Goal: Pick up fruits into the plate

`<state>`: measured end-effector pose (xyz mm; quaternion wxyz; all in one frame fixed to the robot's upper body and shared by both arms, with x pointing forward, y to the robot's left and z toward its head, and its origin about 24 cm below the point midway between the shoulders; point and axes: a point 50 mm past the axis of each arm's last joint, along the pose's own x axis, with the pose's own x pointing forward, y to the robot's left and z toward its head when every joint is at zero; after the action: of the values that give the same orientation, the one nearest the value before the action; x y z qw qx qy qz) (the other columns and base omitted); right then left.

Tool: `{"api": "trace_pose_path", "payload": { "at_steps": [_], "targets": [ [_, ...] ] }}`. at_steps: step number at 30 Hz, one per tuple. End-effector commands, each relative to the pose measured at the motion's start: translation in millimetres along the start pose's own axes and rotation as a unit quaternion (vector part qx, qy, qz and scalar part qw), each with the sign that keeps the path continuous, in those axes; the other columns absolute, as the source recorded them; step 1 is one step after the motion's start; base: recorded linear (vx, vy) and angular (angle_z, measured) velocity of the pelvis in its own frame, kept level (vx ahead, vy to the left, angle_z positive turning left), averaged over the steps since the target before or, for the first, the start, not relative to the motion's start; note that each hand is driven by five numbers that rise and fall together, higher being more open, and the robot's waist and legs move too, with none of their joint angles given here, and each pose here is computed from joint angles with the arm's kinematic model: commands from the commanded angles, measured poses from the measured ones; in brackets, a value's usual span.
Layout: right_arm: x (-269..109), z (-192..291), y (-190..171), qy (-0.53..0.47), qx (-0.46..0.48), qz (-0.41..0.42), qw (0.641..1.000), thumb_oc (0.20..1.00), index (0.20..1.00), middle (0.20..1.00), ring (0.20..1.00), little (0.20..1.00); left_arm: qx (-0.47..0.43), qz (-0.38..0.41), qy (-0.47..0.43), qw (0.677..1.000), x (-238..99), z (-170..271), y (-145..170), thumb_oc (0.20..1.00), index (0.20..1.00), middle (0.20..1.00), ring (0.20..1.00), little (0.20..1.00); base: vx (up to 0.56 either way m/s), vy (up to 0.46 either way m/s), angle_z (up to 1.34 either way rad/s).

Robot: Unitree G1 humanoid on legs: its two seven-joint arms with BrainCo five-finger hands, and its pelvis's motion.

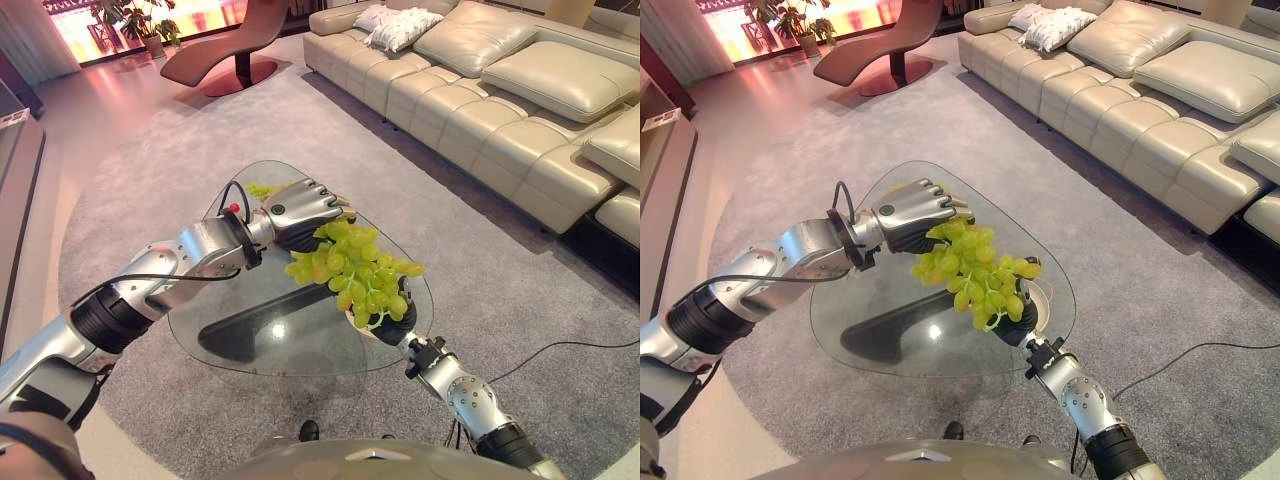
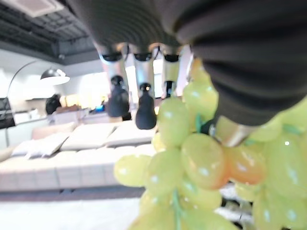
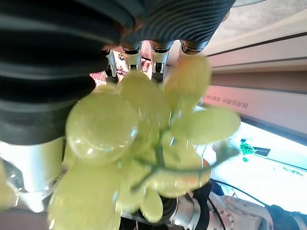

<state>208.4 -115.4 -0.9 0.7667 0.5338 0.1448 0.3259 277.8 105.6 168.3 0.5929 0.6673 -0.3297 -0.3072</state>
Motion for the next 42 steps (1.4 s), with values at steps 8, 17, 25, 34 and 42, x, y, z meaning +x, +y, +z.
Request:
{"api": "trace_pose_path", "payload": {
  "at_steps": [8,17,25,34,42],
  "targets": [
    [24,17,37,0.011,-0.051,0.120,0.991,1.000,1.000,1.000,1.000,1.000,-0.002,-0.018,0.052,0.998,1,-25,10,0.200,0.200,0.200,0.200,0.200,0.00,0.000,0.00],
    [22,13,34,0.068,-0.077,0.098,0.990,1.000,1.000,1.000,1.000,1.000,0.035,-0.033,0.016,0.999,6,-17,19,0.200,0.200,0.200,0.200,0.200,0.00,0.000,0.00],
    [17,12,28,0.093,-0.087,0.071,0.989,1.000,1.000,1.000,1.000,1.000,0.041,-0.009,-0.009,0.999,5,-11,29,0.200,0.200,0.200,0.200,0.200,0.00,0.000,0.00],
    [15,3,27,0.118,-0.072,0.066,0.988,1.000,1.000,1.000,1.000,1.000,0.041,0.040,-0.054,0.997,4,4,44,0.200,0.200,0.200,0.200,0.200,0.00,0.000,0.00],
    [14,-8,26,0.144,-0.062,0.073,0.985,1.000,1.000,1.000,1.000,1.000,0.036,0.053,-0.076,0.995,5,12,49,0.200,0.200,0.200,0.200,0.200,0.00,0.000,0.00]
  ]
}}
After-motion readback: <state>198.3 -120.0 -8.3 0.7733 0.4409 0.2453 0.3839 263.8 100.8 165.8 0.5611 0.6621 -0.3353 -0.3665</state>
